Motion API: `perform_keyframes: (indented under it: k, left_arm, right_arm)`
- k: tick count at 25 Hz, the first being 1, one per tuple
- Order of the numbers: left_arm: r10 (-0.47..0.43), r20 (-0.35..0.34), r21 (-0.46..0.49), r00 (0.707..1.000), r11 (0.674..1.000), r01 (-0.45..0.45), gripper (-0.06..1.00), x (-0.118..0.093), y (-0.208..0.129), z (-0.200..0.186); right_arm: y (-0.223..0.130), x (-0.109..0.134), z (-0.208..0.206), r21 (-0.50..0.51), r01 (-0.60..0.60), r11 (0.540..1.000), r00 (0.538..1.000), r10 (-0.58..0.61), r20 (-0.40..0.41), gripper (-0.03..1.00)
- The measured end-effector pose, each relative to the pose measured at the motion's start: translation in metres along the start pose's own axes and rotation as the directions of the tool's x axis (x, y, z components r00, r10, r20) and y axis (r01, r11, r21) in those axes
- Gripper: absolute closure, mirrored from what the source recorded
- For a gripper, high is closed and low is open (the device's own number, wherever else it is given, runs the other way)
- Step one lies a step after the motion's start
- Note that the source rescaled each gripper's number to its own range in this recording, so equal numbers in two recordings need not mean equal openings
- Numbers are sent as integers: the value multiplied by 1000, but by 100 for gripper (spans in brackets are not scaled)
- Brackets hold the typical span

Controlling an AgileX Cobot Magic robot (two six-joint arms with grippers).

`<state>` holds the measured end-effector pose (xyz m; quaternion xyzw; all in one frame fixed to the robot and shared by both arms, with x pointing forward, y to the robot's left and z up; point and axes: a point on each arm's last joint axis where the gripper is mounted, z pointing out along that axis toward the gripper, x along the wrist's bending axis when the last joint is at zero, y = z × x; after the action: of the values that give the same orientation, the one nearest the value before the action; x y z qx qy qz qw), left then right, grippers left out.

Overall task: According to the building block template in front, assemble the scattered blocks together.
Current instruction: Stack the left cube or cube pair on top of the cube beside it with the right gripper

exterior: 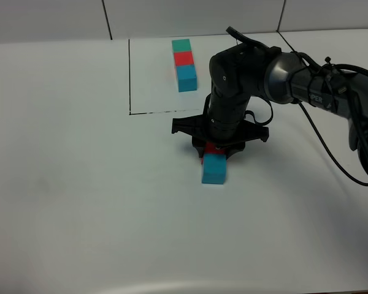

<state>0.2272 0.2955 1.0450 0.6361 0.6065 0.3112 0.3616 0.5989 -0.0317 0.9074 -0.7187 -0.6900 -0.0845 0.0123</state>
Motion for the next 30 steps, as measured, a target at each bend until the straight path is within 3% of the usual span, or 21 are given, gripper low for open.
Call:
perform_keyframes:
  k: [14, 17, 23, 26, 30]
  left_arm:
    - [0, 0, 0, 1000, 1000, 0, 64, 0, 0, 0]
    - [0, 0, 0, 1000, 1000, 0, 64, 0, 0, 0]
    - [0, 0, 0, 1000, 1000, 0, 64, 0, 0, 0]
    - [0, 0, 0, 1000, 1000, 0, 64, 0, 0, 0]
    - [0, 0, 0, 1000, 1000, 0, 64, 0, 0, 0]
  right_arm:
    - [-8, 4, 2, 18, 66, 998, 996, -67, 55, 94]
    - [-9, 4, 2, 31, 63, 998, 996, -65, 55, 75]
    - [-10, 4, 3, 34, 79, 996, 995, -81, 51, 14]
    - [-10, 4, 0, 31, 100, 995, 994, -101, 47, 0]
    - [-8, 7, -20, -7, 130, 992, 991, -129, 22, -3]
